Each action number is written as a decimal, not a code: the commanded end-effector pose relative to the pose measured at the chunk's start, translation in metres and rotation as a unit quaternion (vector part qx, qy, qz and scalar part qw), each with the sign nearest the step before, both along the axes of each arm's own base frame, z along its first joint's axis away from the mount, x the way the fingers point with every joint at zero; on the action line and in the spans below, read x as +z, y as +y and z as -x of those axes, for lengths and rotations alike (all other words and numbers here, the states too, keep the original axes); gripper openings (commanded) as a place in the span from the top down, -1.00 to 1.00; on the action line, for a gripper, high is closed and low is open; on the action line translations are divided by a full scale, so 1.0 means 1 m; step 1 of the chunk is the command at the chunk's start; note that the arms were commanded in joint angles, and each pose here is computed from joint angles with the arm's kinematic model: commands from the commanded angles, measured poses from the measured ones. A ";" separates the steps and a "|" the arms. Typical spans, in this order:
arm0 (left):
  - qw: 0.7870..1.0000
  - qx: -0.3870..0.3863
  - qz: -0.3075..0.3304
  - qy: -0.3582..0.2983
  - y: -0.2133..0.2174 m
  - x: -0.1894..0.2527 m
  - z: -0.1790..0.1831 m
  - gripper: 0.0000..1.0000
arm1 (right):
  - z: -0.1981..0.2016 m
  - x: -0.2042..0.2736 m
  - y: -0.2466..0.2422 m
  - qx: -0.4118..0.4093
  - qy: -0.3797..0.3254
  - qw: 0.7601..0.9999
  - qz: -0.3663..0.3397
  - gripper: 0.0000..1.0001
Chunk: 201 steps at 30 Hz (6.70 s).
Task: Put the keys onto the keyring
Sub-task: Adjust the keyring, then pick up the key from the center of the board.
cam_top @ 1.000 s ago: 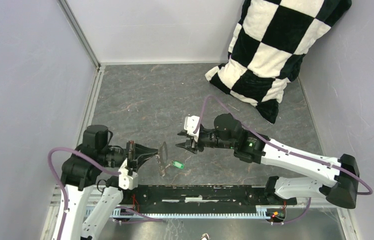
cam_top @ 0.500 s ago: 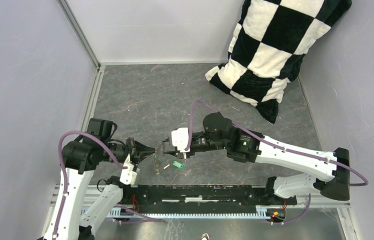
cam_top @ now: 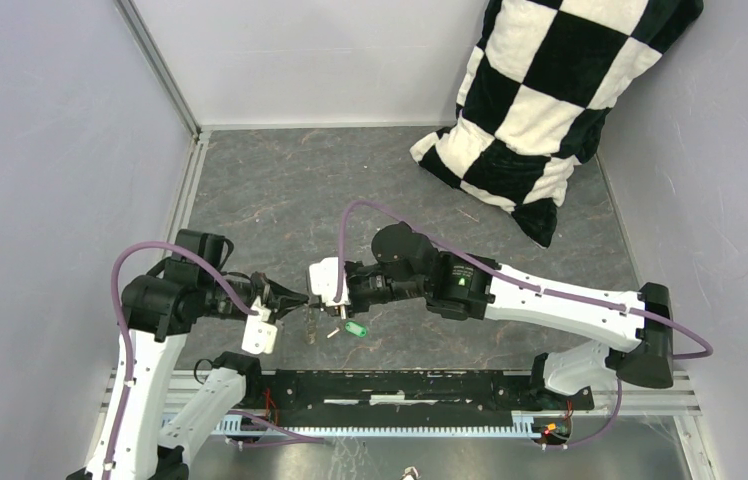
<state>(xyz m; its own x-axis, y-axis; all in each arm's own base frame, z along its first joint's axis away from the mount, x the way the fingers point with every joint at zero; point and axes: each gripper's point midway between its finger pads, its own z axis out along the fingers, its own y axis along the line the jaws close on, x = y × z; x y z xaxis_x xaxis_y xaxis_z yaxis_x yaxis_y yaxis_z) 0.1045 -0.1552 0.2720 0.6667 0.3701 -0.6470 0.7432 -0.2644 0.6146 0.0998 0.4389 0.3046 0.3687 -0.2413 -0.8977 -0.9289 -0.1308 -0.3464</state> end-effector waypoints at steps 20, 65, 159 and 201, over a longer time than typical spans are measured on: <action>0.999 0.029 0.019 0.040 -0.003 0.015 -0.006 0.96 | -0.001 0.015 0.011 -0.016 0.018 1.000 -0.019 0.47; 0.967 0.072 0.138 0.204 -0.023 0.058 0.011 0.58 | 0.014 0.062 -0.021 0.003 0.085 0.962 -0.258 0.99; 0.953 0.153 0.124 0.232 -0.018 0.035 -0.022 0.96 | -0.059 -0.190 -0.075 -0.370 0.415 0.830 -0.028 -0.34; 0.967 0.131 0.135 0.171 -0.016 0.063 -0.011 0.96 | -0.073 -0.289 -0.065 -0.383 0.444 0.803 0.106 -0.02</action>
<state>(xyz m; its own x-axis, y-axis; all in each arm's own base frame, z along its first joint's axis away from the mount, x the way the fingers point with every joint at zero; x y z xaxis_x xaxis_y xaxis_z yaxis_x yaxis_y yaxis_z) 0.1182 -0.1689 0.3197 0.2338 0.3098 -0.9216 0.9535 0.1125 0.2797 0.1561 0.3900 0.0260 -0.7250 -0.2852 -0.6269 -0.6570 0.5595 0.5053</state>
